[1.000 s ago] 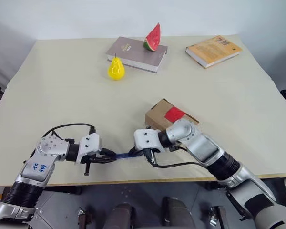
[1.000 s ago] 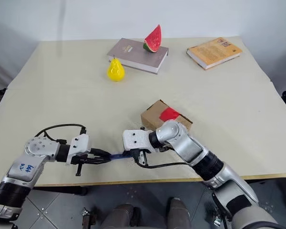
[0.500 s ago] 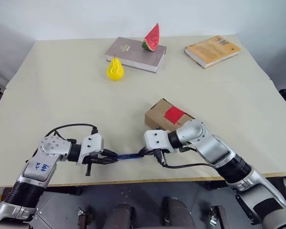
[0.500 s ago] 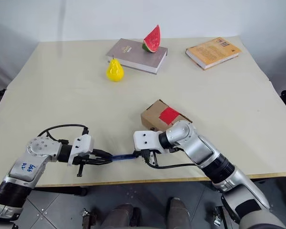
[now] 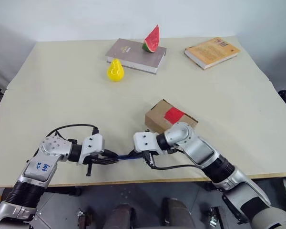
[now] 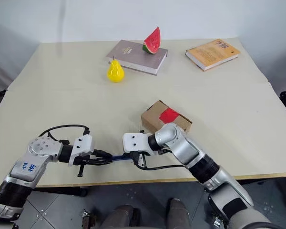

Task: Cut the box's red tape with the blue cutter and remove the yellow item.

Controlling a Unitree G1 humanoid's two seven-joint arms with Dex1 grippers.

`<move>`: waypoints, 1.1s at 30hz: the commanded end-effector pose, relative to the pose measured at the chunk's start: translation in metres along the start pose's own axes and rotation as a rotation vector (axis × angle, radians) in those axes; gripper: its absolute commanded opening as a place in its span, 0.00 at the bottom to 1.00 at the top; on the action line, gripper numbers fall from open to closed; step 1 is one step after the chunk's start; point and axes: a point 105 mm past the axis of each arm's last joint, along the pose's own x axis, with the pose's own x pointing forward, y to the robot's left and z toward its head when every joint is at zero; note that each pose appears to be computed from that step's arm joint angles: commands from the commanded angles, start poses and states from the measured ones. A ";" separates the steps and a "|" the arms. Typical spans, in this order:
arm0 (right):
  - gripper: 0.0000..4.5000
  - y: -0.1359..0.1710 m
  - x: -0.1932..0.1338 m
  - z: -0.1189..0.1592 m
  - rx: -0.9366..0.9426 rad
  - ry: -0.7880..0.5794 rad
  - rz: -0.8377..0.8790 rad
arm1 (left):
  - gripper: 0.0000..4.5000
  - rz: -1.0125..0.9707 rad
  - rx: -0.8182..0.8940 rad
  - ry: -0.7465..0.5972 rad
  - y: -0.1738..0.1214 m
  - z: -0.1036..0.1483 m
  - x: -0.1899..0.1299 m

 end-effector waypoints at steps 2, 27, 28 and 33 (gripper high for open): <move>0.00 0.000 -0.001 0.007 -0.020 -0.013 0.008 | 0.09 -0.051 -0.029 0.017 -0.012 -0.009 0.014; 0.99 -0.072 -0.180 0.062 0.533 -0.254 -0.515 | 0.09 0.546 0.373 -0.476 0.030 0.077 -0.042; 0.99 -0.075 -0.180 0.065 0.543 -0.249 -0.508 | 0.09 0.549 0.388 -0.499 0.031 0.082 -0.037; 0.99 -0.087 -0.168 0.069 0.751 -0.267 -0.422 | 0.09 0.570 0.497 -0.548 0.039 0.097 -0.012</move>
